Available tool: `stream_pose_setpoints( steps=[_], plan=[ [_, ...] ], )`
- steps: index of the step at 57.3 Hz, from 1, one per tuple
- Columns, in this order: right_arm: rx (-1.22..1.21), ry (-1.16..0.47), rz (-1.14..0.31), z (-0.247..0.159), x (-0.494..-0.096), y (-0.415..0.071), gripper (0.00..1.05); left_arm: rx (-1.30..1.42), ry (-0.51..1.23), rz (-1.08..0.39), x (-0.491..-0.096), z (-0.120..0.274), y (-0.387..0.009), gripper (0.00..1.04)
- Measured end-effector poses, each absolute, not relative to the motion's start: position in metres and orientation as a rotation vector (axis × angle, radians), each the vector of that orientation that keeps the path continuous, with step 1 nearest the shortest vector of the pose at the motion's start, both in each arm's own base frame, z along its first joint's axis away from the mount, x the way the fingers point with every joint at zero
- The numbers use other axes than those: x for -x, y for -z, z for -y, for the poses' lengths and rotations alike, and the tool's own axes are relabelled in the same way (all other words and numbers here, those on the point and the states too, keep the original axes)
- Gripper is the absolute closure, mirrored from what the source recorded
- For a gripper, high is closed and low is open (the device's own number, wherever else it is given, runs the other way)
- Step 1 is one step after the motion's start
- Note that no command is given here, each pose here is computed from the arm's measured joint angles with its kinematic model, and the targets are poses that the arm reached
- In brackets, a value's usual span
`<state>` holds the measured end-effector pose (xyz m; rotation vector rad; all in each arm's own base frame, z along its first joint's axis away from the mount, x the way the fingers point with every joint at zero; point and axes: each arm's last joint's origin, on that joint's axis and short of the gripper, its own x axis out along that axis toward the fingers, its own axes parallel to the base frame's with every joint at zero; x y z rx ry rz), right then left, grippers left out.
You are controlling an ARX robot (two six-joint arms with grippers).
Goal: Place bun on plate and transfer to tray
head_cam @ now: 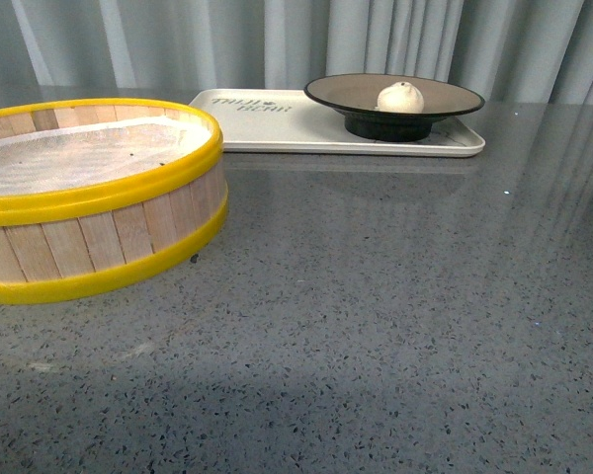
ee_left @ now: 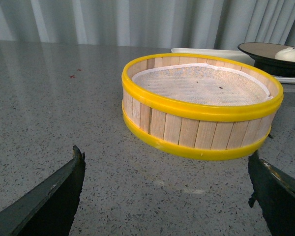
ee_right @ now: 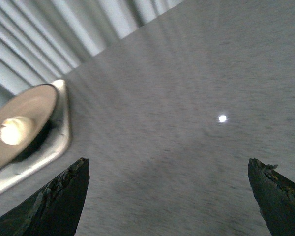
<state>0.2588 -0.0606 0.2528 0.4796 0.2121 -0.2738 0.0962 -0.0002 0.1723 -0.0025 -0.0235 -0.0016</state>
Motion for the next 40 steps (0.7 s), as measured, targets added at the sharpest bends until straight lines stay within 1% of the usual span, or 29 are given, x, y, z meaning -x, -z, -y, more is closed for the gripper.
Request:
stream_pose_setpoints(
  steps=[1, 7, 13, 23, 25, 26, 28, 29, 30, 32, 33, 35, 40],
  plan=[
    [-0.431, 0.306, -0.206, 0.063, -0.249, -0.249, 0.08, 0.003, 0.002, 0.023, -0.096, 0.0, -0.172, 0.07],
    [-0.287, 0.411, -0.166, 0.068, -0.221, -0.243, 0.08, 0.003, 0.002, 0.023, -0.096, 0.0, -0.172, 0.07],
    [-0.127, 0.485, -0.128, 0.068, -0.196, -0.238, 0.08, 0.003, 0.002, 0.023, -0.096, 0.0, -0.172, 0.07],
    [0.129, 0.533, -0.128, 0.059, -0.161, -0.217, 0.08, 0.003, 0.002, 0.023, -0.096, 0.0, -0.172, 0.07],
    [0.157, 0.513, -0.119, 0.056, -0.155, -0.213, 0.09, 0.003, 0.002, 0.023, -0.096, 0.0, -0.172, 0.07],
    [0.149, 0.477, -0.095, 0.056, -0.152, -0.212, 0.12, 0.003, 0.002, 0.023, -0.096, 0.0, -0.172, 0.07],
    [0.112, 0.31, -0.051, 0.051, -0.147, -0.209, 0.19, 0.003, 0.002, 0.023, -0.096, 0.0, -0.172, 0.07],
    [0.083, 0.207, -0.037, 0.046, -0.143, -0.205, 0.24, 0.003, 0.002, 0.023, -0.096, 0.0, -0.172, 0.07],
    [0.066, 0.141, -0.034, 0.042, -0.141, -0.203, 0.28, 0.003, 0.002, 0.023, -0.096, 0.0, -0.172, 0.07],
    [0.043, 0.05, -0.035, 0.035, -0.135, -0.199, 0.35, 0.003, 0.002, 0.023, -0.096, 0.0, -0.172, 0.07],
    [0.032, 0.022, -0.037, 0.03, -0.132, -0.196, 0.4, 0.003, 0.002, 0.023, -0.096, 0.0, -0.172, 0.07],
    [0.026, 0.0, -0.029, 0.025, -0.128, -0.193, 0.48, 0.003, 0.002, 0.023, -0.096, 0.0, -0.172, 0.07],
    [0.019, 0.009, -0.007, 0.022, -0.123, -0.192, 0.6, 0.003, 0.002, 0.023, -0.096, 0.0, -0.172, 0.07]
  ],
)
